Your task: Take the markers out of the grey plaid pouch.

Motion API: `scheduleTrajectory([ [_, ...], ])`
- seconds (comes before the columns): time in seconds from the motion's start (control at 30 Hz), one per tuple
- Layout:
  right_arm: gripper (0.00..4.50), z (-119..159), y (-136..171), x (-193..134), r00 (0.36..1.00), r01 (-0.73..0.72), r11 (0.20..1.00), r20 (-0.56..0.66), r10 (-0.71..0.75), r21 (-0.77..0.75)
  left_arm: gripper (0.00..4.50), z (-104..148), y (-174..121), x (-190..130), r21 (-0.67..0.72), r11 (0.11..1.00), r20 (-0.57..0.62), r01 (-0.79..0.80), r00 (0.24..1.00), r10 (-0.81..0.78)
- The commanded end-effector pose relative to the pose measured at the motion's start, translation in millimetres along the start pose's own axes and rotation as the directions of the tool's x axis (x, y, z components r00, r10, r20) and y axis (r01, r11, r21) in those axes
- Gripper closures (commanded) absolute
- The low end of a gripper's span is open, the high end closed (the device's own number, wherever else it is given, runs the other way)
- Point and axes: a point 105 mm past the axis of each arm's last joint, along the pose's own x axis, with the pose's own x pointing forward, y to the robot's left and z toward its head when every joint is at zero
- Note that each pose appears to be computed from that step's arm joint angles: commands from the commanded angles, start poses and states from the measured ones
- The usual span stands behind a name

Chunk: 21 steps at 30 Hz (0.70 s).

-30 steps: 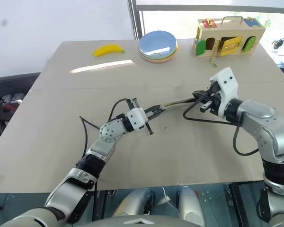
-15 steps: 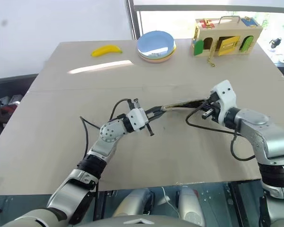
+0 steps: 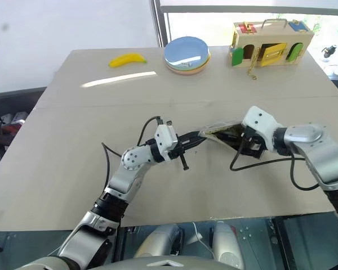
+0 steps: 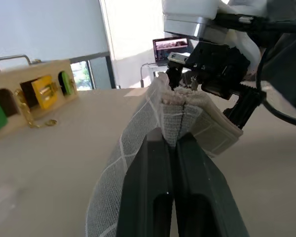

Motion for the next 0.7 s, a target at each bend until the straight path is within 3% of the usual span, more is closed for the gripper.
scheduleTrajectory([
  [0.03, 0.02, 20, 11, -8, 0.997, -0.073, 0.997, 0.005, 0.073, -0.038, 4.50, 11, -2, -7, -0.130, 0.991, 0.021, 0.008, 1.000, -0.005],
  [0.27, 0.02, 7, 29, 21, 0.978, -0.189, 0.982, -0.091, 0.186, -0.020, 4.50, -19, -12, -14, -0.324, 0.946, -0.073, 0.030, 0.996, -0.056],
  [0.43, 0.02, -6, 28, 44, 0.967, -0.209, 0.977, -0.154, 0.201, -0.035, 4.50, -39, -22, -11, -0.345, 0.937, -0.121, 0.059, 0.987, -0.107],
  [0.67, 0.02, -20, 23, 57, 0.957, -0.220, 0.975, -0.202, 0.210, -0.033, 4.50, -41, -18, -7, -0.380, 0.924, -0.105, 0.040, 0.991, -0.086],
  [0.7, 0.26, -21, 23, 57, 0.956, -0.219, 0.975, -0.207, 0.206, -0.038, 4.50, -41, -18, -8, -0.379, 0.925, -0.106, 0.037, 0.991, -0.083],
])
